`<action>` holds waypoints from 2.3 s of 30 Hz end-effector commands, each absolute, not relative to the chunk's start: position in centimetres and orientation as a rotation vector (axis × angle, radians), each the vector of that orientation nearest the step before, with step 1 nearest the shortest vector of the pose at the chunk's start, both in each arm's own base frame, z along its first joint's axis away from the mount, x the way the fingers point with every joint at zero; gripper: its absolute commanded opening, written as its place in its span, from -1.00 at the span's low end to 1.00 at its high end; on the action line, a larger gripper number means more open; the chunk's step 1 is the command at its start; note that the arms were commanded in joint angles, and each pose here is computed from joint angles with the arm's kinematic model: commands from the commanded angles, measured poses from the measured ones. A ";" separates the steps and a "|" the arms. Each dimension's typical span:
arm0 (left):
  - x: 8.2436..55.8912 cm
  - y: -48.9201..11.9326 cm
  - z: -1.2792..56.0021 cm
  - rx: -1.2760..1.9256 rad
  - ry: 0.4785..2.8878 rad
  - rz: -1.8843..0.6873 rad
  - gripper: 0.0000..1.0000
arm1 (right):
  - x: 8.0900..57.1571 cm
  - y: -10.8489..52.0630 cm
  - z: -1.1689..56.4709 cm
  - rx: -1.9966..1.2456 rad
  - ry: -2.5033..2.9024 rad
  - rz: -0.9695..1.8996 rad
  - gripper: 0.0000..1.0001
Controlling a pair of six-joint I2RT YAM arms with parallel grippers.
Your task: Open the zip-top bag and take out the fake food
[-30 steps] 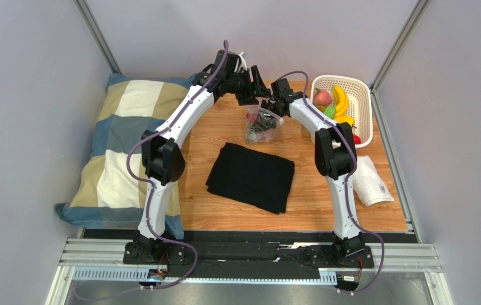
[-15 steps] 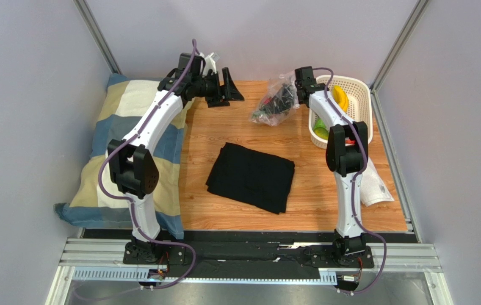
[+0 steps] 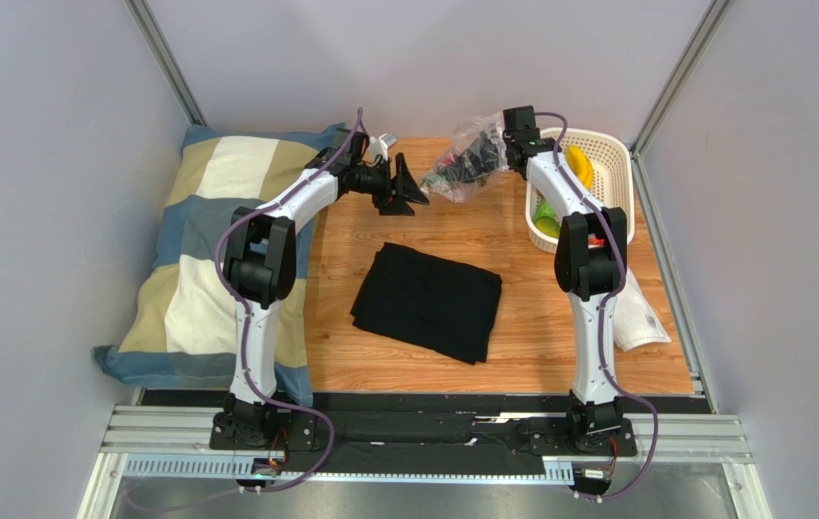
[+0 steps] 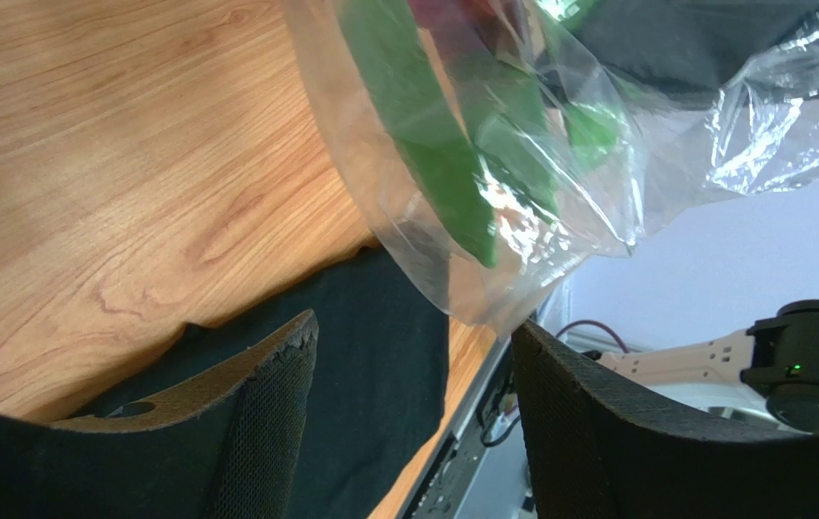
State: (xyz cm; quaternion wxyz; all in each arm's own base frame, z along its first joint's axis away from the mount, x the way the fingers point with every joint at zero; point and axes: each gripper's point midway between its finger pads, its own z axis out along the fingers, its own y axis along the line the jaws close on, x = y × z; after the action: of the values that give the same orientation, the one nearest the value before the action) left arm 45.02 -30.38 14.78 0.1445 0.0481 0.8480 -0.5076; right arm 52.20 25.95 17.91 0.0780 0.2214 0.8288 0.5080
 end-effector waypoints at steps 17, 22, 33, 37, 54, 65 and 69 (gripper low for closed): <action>46.9 -31.0 18.5 0.183 2.282 -1.639 -0.06 | 50.6 27.9 24.8 0.457 2.343 1.698 -1.00; 46.9 -30.6 17.5 0.165 2.320 -1.596 -0.63 | 50.7 28.0 25.4 0.459 2.326 1.707 -1.00; 48.8 -25.3 14.5 -0.004 2.418 -1.219 -1.00 | 50.8 26.2 26.0 0.452 2.313 1.656 -1.00; 49.3 -22.4 12.8 -0.072 2.461 -1.064 -1.00 | 50.7 24.8 26.2 0.446 2.320 1.592 -1.00; 44.5 -31.6 21.0 0.456 2.073 -1.724 0.71 | 50.5 24.7 27.3 0.393 2.307 1.650 -1.00; 46.2 -32.7 21.5 0.423 2.042 -1.765 0.68 | 48.8 26.1 27.4 0.334 2.330 1.706 -1.00; 46.8 -32.4 20.3 0.390 2.096 -1.706 0.47 | 48.4 26.5 27.8 0.328 2.328 1.719 -1.00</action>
State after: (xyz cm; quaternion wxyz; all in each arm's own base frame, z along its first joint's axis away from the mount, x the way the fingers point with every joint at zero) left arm 45.86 -32.52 20.14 0.1837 0.1294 0.7463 -0.6266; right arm 49.98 25.48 21.44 0.0768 0.1743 0.8185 0.5420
